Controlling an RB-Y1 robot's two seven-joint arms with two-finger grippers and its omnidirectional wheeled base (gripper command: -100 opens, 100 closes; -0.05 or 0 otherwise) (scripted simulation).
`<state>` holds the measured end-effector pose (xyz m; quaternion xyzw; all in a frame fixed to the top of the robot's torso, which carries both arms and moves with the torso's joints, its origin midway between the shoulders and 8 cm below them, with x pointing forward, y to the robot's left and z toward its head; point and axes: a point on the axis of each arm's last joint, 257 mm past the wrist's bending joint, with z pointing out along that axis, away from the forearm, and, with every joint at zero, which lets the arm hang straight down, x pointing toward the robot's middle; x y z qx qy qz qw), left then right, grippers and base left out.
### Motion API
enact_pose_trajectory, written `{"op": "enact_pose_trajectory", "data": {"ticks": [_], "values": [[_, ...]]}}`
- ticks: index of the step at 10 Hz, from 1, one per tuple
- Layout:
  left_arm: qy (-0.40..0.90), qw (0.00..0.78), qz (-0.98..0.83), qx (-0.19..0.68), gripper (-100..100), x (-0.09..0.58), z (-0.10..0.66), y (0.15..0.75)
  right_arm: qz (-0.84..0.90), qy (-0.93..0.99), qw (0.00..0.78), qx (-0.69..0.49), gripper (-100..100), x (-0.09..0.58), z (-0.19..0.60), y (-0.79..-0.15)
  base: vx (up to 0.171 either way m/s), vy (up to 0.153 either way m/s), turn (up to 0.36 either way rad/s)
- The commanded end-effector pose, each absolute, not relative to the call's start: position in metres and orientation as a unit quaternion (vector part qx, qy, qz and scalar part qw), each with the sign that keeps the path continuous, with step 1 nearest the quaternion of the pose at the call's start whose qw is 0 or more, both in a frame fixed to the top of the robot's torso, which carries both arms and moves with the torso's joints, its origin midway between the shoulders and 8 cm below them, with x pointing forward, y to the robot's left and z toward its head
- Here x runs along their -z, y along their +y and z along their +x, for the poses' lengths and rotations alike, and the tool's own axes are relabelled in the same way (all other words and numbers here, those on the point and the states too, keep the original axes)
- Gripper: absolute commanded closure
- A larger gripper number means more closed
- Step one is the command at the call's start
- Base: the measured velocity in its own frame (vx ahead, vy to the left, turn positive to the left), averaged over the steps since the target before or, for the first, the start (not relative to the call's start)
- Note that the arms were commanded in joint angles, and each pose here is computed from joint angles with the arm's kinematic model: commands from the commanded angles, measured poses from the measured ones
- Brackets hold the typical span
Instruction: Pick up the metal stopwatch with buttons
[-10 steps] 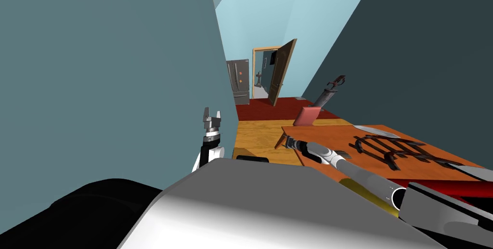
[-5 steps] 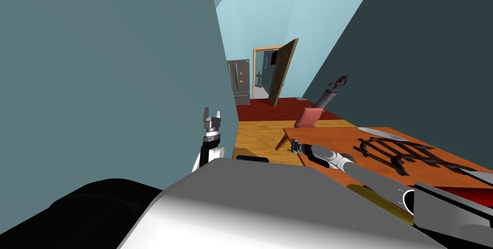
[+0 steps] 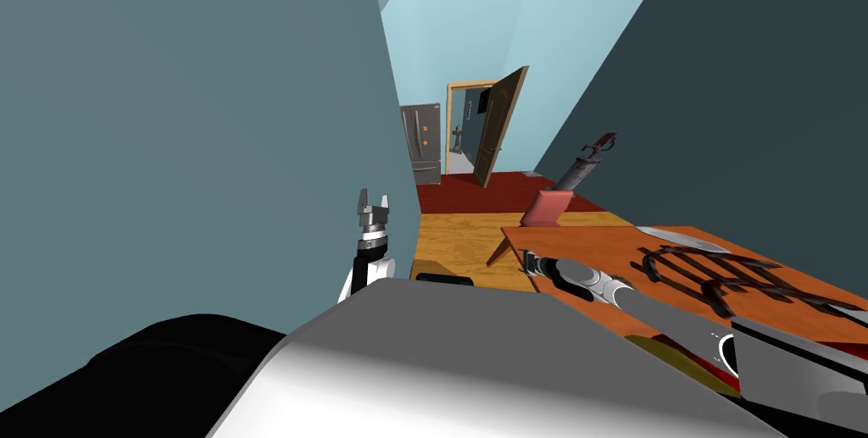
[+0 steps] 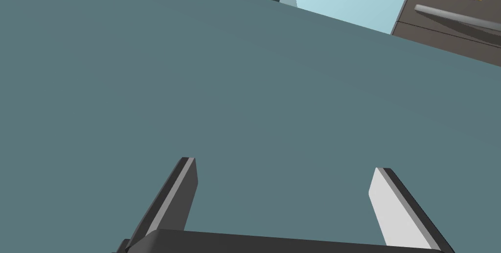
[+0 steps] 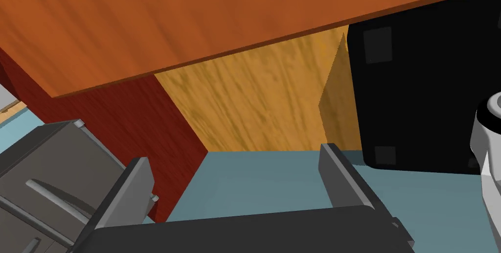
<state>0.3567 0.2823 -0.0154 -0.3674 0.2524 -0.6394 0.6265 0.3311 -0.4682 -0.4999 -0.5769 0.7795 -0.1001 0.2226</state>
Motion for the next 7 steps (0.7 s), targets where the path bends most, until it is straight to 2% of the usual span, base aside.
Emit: {"op": "enact_pose_trajectory", "data": {"ticks": [1, 4, 7], "values": [[0.252, 0.626, -0.367, 0.639, 0, 0.015, 0.357, 0.282, -0.577, 0.78, 0.219, 0.102, -100, 0.502, 0.329, -0.473, 0.01, -0.005, 0.001], [0.252, 0.626, -0.367, 0.639, 0, 0.015, 0.357, 0.282, -0.61, 0.766, 0.139, 0.145, -100, 0.504, 0.294, -0.547, 0.066, 0.026, 0.018], [0.252, 0.626, -0.367, 0.639, 0, 0.015, 0.357, 0.282, -0.628, 0.758, 0.078, 0.16, -100, 0.508, 0.257, -0.591, 0.083, 0.036, 0.009]]}}
